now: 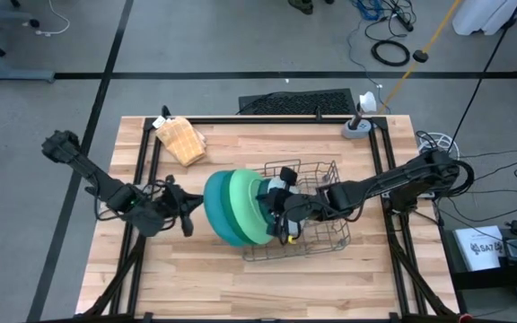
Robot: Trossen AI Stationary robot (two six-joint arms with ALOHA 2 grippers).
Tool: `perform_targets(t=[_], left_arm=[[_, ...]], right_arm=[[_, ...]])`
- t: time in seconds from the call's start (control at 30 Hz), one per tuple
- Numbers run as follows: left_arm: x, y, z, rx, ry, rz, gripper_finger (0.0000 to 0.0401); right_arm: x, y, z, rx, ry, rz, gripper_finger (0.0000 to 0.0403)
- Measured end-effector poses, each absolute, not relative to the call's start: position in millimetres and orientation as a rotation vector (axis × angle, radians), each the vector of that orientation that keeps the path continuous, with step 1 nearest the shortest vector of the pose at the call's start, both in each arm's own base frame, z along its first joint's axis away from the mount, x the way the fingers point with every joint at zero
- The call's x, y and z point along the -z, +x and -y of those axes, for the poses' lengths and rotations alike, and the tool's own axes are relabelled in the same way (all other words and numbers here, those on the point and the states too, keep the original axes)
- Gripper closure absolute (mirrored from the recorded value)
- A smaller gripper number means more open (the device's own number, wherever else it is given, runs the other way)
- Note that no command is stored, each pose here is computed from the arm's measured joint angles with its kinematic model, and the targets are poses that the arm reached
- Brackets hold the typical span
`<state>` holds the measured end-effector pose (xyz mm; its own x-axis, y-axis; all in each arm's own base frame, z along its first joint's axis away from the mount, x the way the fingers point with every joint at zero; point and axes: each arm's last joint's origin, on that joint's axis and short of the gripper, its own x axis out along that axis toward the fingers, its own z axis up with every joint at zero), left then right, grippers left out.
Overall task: Sort dishes
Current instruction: Adjust the dishwasher rack
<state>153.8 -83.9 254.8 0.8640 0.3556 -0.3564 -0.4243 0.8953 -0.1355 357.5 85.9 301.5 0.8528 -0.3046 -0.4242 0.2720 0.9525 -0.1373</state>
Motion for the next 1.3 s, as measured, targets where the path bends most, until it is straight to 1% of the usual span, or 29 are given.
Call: perform_targets(t=[0.17, 0.27, 0.43, 0.53, 0.63, 0.73, 0.83, 0.93, 1.07, 1.17, 1.3], left_arm=[[-237.6, 175.1, 78.5, -0.418, -0.209, -0.455, 0.0393], [-227.6, 185.1, 78.0, -0.427, -0.199, -0.506, 0.0393], [-225.2, 187.3, 78.0, -0.422, -0.18, -0.522, 0.0393], [-230.8, 182.2, 76.6, -0.408, -0.187, -0.508, 0.0393], [-233.9, 169.6, 74.0, -0.406, -0.194, -0.536, 0.0393], [-231.8, 150.7, 70.7, -0.438, -0.223, -0.604, 0.0393], [-231.5, 133.4, 68.7, -0.473, -0.25, -0.628, 0.0393], [-237.5, 121.4, 70.1, -0.458, -0.257, -0.565, 0.0393], [-250.9, 113.0, 74.2, -0.422, -0.23, -0.406, 0.0393], [-258.3, 110.5, 77.4, -0.415, -0.195, -0.317, 0.0393], [-261.7, 113.0, 83.0, -0.434, -0.143, -0.253, 0.0393]], right_arm=[[-291.5, 366.9, -88.5, 0.299, -0.074, -0.453, 0.0401], [-291.6, 369.3, -89.3, 0.294, -0.078, -0.433, 0.0401], [-299.9, 371.5, -97.5, 0.257, -0.126, -0.352, 0.0401], [-304.9, 373.2, -104.9, 0.23, -0.158, -0.29, 0.0401], [-304.1, 373.3, -107.4, 0.218, -0.178, -0.292, 0.0401], [-303.6, 372.6, -108.5, 0.22, -0.18, -0.298, 0.0401], [-303.4, 372.0, -110.5, 0.214, -0.182, -0.299, 0.0401], [-302.4, 371.5, -110.7, 0.212, -0.182, -0.309, 0.0401], [-302.2, 371.4, -110.8, 0.213, -0.182, -0.31, 0.0401], [-302.2, 371.4, -110.9, 0.213, -0.182, -0.311, 0.0401], [-302.1, 371.4, -111.0, 0.212, -0.182, -0.311, 0.0401]])
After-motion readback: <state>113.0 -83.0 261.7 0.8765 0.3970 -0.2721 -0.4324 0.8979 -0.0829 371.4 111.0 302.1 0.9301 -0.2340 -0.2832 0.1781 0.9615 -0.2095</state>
